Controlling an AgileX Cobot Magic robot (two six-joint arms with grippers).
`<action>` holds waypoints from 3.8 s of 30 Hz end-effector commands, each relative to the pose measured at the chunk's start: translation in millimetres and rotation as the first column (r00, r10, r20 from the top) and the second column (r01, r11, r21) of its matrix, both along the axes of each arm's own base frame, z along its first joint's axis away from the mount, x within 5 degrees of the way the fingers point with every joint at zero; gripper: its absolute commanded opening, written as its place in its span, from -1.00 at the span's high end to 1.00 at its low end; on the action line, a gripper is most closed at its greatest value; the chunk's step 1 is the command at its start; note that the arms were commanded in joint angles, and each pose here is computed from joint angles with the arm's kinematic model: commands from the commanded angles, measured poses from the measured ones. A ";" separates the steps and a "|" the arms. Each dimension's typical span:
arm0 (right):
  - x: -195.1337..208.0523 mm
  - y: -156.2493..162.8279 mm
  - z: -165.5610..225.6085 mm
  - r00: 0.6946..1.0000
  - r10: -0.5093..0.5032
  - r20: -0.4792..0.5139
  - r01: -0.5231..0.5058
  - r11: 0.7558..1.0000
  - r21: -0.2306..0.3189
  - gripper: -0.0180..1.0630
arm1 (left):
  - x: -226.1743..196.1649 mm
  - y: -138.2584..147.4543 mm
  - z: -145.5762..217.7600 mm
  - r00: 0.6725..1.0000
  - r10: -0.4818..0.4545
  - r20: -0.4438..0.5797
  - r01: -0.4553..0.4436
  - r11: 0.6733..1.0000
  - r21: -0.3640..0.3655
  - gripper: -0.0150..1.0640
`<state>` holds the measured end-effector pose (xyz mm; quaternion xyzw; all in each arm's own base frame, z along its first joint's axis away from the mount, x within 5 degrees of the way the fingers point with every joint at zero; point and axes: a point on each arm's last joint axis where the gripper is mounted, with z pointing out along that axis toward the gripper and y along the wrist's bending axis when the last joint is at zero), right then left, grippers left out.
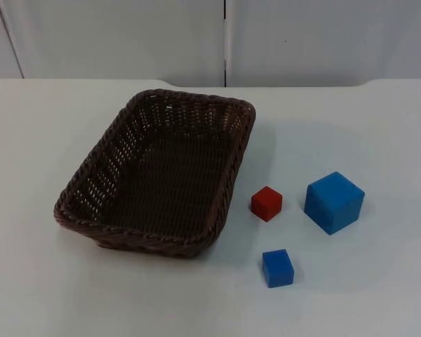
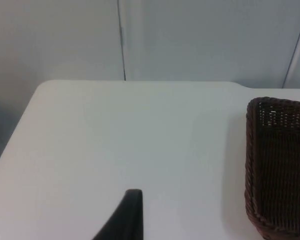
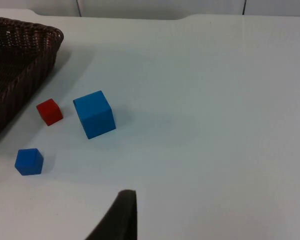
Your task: Pick up the basket with the left hand and place the largest block into the basket with the right hand.
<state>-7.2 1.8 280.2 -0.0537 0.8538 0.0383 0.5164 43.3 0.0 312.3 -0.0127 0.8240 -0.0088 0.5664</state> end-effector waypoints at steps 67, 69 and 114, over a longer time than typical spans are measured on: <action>-0.3 -0.3 -0.4 1.000 -0.007 0.006 0.007 1.000 -0.003 -0.98 | 192.4 -22.5 27.9 0.933 -0.252 -0.256 0.239 0.967 -0.081 -0.97; -0.3 -0.3 -0.4 1.000 -0.007 0.006 0.007 1.000 -0.003 -0.98 | 199.2 -23.9 27.0 0.926 -0.270 -0.263 0.256 0.963 -0.086 -0.97; -0.3 -0.3 -0.4 1.000 -0.007 0.006 0.007 1.000 -0.003 -0.98 | 335.5 -78.3 -126.6 0.628 -0.418 -0.657 0.439 0.887 -0.144 -0.97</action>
